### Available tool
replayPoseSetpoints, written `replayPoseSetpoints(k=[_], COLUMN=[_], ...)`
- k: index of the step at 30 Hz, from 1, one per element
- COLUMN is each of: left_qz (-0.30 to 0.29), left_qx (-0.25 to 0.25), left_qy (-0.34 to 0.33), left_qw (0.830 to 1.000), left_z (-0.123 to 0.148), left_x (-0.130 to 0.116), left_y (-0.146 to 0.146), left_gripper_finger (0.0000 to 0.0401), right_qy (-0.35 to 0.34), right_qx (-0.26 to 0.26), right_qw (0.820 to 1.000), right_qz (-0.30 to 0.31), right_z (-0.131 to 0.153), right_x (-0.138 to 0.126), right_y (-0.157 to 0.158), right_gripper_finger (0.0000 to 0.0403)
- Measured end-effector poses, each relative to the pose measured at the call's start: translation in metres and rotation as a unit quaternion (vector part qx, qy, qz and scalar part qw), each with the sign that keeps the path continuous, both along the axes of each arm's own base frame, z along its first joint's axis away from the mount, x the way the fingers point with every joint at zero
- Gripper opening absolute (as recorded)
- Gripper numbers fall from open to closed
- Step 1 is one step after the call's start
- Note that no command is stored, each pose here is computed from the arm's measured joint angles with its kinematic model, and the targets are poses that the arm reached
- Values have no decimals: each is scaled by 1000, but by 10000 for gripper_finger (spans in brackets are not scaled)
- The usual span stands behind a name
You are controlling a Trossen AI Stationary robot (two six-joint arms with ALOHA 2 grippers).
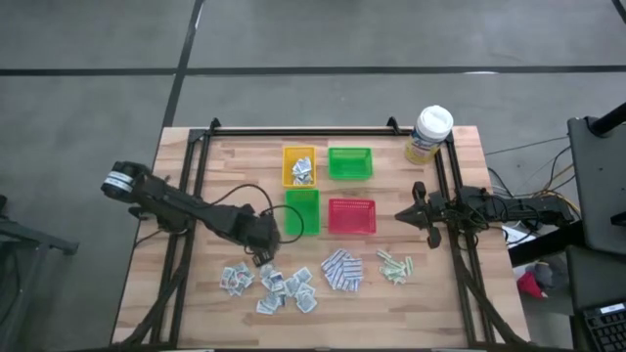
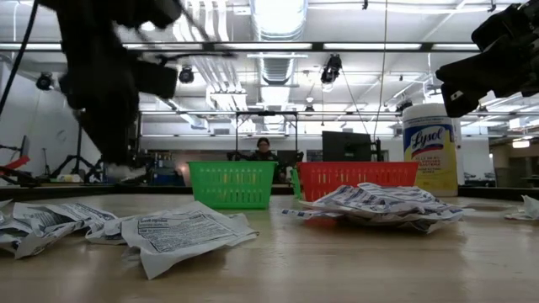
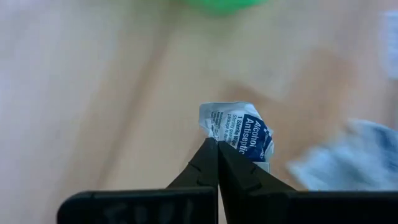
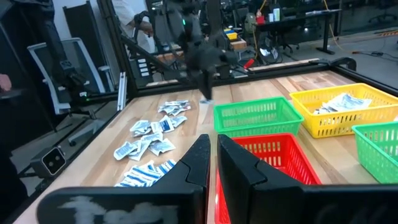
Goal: Pick & Place First Aid Supplies
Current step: Put the blue alcohol pad into the yellow bin
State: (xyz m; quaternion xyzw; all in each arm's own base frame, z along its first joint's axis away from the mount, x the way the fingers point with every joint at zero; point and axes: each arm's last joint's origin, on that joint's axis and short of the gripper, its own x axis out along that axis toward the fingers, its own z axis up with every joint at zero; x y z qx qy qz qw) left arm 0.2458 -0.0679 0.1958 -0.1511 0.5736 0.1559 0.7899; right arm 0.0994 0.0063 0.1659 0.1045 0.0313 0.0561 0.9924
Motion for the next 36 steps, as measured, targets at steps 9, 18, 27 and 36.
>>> replayPoseSetpoints(k=[9, 18, 27, 36], left_qz=[-187, -63, 226, 315], left_qx=[-91, 129, 248, 178], left_qy=[-154, -339, -333, -284], left_qw=[966, 930, 881, 888], left_z=[62, 98, 99, 74], left_x=[21, 56, 56, 63], left_y=[-11, 19, 91, 172], left_gripper_finger=[0, 0, 0, 0], right_qy=[0, 0, 0, 0], right_qx=[0, 0, 0, 0], right_qw=[1000, 1000, 1000, 1000], right_qz=[0, 0, 0, 0], right_z=[0, 0, 0, 0], right_x=[0, 0, 0, 0], right_y=[0, 0, 0, 0], right_gripper_finger=[28, 28, 28, 28])
